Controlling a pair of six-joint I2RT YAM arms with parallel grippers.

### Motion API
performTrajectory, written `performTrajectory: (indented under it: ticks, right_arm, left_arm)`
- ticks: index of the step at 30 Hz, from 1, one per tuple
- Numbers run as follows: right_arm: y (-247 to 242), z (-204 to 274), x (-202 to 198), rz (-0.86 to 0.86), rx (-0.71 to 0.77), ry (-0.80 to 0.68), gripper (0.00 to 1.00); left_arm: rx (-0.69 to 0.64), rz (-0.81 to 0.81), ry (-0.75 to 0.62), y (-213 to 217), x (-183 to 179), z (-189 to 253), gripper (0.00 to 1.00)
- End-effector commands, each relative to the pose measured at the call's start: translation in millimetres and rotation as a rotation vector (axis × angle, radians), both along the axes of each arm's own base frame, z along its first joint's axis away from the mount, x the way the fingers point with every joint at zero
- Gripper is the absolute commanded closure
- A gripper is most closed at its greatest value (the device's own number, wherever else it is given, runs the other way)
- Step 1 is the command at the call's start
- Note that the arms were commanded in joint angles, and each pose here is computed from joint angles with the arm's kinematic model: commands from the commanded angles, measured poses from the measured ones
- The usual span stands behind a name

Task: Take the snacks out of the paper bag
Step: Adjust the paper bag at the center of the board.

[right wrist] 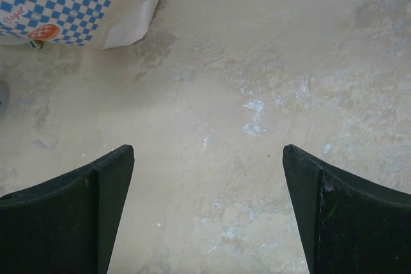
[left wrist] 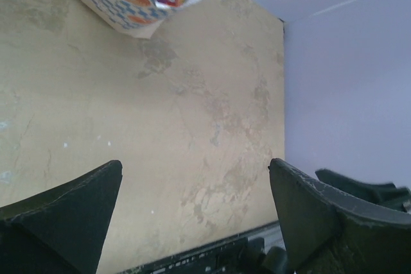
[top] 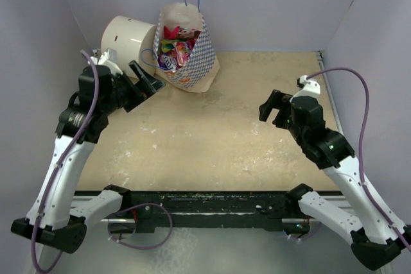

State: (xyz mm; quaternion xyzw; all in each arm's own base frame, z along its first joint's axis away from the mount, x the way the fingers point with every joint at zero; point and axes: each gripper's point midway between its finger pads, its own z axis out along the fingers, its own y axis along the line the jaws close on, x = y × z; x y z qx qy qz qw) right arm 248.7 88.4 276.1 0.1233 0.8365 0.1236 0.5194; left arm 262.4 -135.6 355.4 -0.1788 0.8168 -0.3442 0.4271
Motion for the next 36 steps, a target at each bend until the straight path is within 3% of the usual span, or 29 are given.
performTrajectory:
  ticks: [1,7,11,16,18,20,23,31,36]
  right_arm:
    - [-3,28,26,0.007,-0.105,-0.127,0.01]
    - [-2,34,34,0.001,-0.113,-0.175,0.01]
    - [5,29,39,0.017,-0.077,-0.198,0.0]
    - [-16,10,42,-0.103,-0.125,-0.182,0.01]
    - [-24,10,42,-0.132,-0.154,-0.184,0.01]
    - [-27,10,41,-0.135,-0.182,-0.187,0.01]
    - [-28,11,42,-0.128,-0.204,-0.188,0.0]
    - [-14,16,53,-0.079,-0.201,-0.192,0.0]
    - [0,17,64,-0.046,-0.175,-0.163,0.0]
  left_arm:
    - [-0.031,0.18,-0.097,10,64,8,0.01]
    - [-0.004,0.419,-0.201,36,135,1,0.03]
    - [0.076,0.413,-0.195,41,172,-5,0.13]
    - [-0.006,0.323,-0.128,34,207,-23,0.33]
    - [-0.026,0.299,-0.111,33,216,-26,0.49]
    - [-0.045,0.284,-0.093,33,221,-29,0.66]
    - [-0.067,0.238,-0.086,25,221,-30,0.79]
    - [-0.079,0.212,-0.089,25,189,-20,0.99]
    - [-0.107,0.188,-0.074,24,165,-8,1.0]
